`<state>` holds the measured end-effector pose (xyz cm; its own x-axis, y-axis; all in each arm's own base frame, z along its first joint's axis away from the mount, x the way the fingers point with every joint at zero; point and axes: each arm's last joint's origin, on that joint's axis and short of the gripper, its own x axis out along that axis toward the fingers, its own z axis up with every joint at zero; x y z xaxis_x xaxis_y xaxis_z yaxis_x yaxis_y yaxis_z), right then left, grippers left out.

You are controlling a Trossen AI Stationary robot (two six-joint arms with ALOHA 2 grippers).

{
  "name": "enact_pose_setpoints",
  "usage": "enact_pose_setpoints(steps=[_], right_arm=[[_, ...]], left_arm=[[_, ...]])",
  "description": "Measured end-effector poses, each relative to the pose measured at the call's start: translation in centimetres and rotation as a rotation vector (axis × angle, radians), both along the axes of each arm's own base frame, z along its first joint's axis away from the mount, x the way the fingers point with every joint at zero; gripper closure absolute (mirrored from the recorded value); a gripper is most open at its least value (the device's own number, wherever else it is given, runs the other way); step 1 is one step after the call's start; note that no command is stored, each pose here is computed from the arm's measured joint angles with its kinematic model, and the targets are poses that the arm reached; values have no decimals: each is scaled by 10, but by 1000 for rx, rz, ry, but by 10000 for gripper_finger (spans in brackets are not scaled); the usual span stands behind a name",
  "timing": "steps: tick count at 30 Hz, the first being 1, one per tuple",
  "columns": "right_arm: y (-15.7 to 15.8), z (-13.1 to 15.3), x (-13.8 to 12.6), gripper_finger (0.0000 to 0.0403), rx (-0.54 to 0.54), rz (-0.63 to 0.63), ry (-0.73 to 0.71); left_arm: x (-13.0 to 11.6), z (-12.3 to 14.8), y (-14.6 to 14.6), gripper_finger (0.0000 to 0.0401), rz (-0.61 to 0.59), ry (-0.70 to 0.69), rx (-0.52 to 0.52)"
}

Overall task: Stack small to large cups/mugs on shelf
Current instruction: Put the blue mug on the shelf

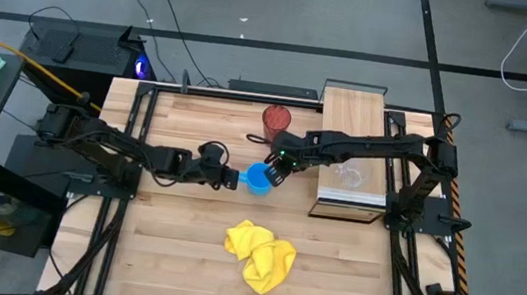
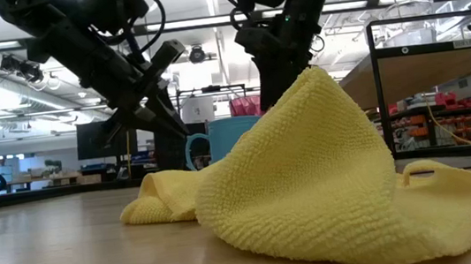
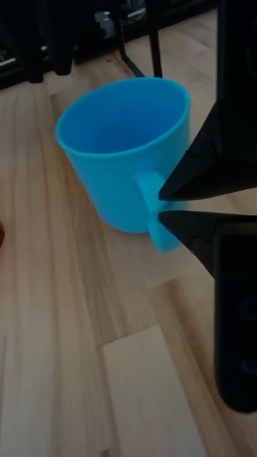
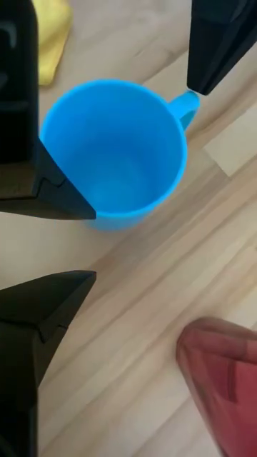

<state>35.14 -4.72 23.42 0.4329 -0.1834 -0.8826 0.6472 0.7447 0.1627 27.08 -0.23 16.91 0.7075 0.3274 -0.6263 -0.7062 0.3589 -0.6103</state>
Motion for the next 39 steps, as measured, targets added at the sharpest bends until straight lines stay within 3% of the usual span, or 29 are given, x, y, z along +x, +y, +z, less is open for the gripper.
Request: enact_pose_setpoints(steps=[11,29,39], right_arm=[[2,0,0,270,39,10,-6],[3,-1,-1,270,58,20,10],[4,-5,-10,270,54,19,117]], left_arm=[[-8,1,2,373,-9,75,18],[27,-25,4,369,-64,-35,-23],[28,-26,3,372,-100,-19,-17]])
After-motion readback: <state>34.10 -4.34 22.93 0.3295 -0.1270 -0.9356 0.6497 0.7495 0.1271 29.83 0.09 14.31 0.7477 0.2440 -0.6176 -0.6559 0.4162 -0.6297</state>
